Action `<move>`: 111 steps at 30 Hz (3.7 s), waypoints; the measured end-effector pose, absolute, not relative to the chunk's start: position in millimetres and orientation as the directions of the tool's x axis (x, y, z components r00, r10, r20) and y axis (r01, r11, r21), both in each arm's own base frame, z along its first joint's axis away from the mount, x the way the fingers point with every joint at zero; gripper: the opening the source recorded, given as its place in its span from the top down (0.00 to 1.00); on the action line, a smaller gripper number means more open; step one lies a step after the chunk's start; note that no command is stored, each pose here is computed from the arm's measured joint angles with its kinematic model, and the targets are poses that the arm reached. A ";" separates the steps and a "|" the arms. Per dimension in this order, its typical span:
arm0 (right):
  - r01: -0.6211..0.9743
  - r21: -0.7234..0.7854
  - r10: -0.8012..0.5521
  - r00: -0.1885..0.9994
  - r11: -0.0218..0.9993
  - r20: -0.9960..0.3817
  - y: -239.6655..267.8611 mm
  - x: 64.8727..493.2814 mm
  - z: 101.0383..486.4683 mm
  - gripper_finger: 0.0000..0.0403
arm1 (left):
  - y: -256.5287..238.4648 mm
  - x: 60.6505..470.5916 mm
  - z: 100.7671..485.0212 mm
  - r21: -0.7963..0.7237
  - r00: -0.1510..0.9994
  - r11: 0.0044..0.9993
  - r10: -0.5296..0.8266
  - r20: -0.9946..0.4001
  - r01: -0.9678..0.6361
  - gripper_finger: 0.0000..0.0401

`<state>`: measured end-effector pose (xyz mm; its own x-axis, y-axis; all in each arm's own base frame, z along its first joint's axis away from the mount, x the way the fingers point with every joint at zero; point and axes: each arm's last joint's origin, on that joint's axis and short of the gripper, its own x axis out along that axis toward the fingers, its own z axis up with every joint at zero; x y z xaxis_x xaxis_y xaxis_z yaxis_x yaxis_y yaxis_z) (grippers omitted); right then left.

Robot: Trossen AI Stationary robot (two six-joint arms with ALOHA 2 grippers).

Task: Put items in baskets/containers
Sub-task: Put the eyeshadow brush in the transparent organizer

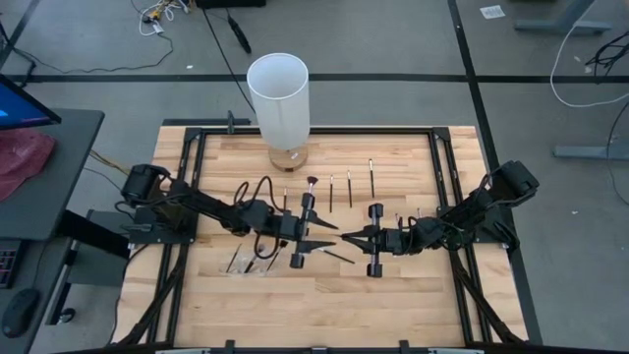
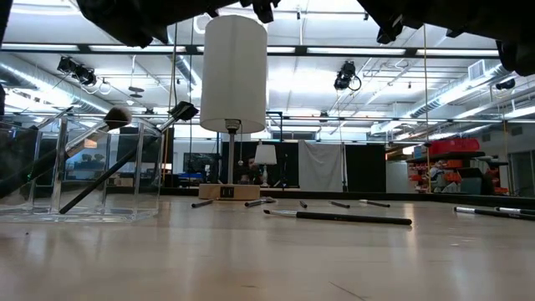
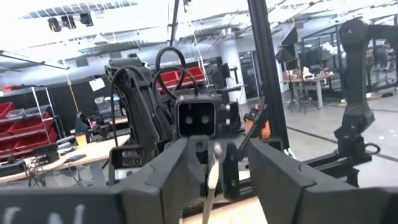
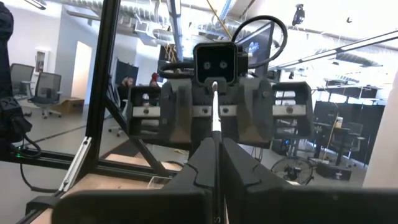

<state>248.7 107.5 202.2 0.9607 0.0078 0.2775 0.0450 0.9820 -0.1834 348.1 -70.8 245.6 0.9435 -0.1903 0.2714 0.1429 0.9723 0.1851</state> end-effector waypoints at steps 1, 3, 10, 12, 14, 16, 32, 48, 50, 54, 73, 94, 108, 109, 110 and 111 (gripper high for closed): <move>0.045 -0.183 0.008 0.961 0.982 0.278 107.6 248.8 202.3 0.98 | -70.9 348.3 244.6 0.186 0.945 0.972 -0.190 0.266 0.144 0.61; 0.046 -0.181 0.007 0.959 0.982 0.282 108.0 249.6 203.7 0.98 | -70.9 348.7 244.1 0.185 0.944 0.972 -0.190 0.270 0.143 0.66; 0.049 -0.189 0.007 0.958 0.981 0.285 108.6 250.9 205.3 0.98 | -71.1 349.3 242.7 0.186 0.943 0.972 -0.190 0.273 0.142 0.77; 0.049 -0.190 0.007 0.959 0.981 0.284 108.6 251.0 205.2 0.98 | -71.0 349.2 243.0 0.185 0.942 0.972 -0.190 0.276 0.142 0.79; 0.049 -0.190 0.007 0.959 0.981 0.284 108.6 251.0 205.2 0.98 | -71.0 349.2 243.1 0.185 0.942 0.972 -0.190 0.277 0.142 0.82; 0.049 -0.190 0.007 0.959 0.981 0.283 108.6 251.0 205.1 0.98 | -71.0 349.2 243.1 0.186 0.942 0.972 -0.190 0.277 0.142 0.85; 0.174 -0.196 -0.129 0.967 0.965 0.222 111.9 247.5 203.3 0.86 | -74.3 345.5 244.3 0.193 0.961 0.967 -0.204 0.189 0.167 0.98; 0.448 -0.224 -0.432 0.894 0.865 0.119 127.6 222.9 212.0 0.68 | -94.4 236.5 330.4 0.072 0.943 0.978 -0.165 -0.290 0.194 0.98; 0.446 -0.216 -0.434 0.895 0.868 0.104 126.6 224.2 209.3 0.68 | -99.9 222.6 340.6 0.029 0.907 0.983 -0.156 -0.391 0.181 0.98; 0.430 -0.197 -0.420 0.903 0.881 0.095 124.0 226.8 207.1 0.68 | -109.5 201.1 354.6 -0.020 0.831 0.989 -0.131 -0.541 0.144 0.98; 0.381 -0.217 -0.370 0.925 0.899 0.091 121.3 230.6 205.2 0.68 | -126.0 163.2 336.5 -0.060 0.687 0.998 -0.026 -0.726 -0.025 0.98; 0.372 -0.226 -0.367 0.928 0.900 0.064 121.6 231.0 201.2 0.68 | -108.0 142.0 260.3 -0.242 0.681 0.950 -0.043 -0.731 -0.200 0.98; 0.378 -0.205 -0.372 0.926 0.903 0.066 120.2 231.6 201.4 0.68 | -94.3 125.9 216.1 -0.274 0.622 0.904 -0.012 -0.783 -0.328 0.95; 0.380 -0.205 -0.374 0.925 0.902 0.066 119.7 231.9 201.4 0.68 | -94.3 125.9 215.4 -0.275 0.622 0.904 -0.012 -0.783 -0.328 0.93; 0.382 -0.201 -0.376 0.924 0.902 0.066 119.2 232.2 201.4 0.68 | -94.2 125.8 214.9 -0.274 0.622 0.904 -0.011 -0.783 -0.329 0.92; 0.383 -0.201 -0.378 0.924 0.901 0.066 118.8 232.4 201.4 0.68 | -94.2 125.8 214.8 -0.273 0.621 0.904 -0.011 -0.783 -0.329 0.91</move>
<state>232.4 118.8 201.4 0.9235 -0.3778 0.0661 0.3832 0.9015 -0.2013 125.8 -94.2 214.8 0.6213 -0.0106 -0.7835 -0.3289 0.9041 -0.2730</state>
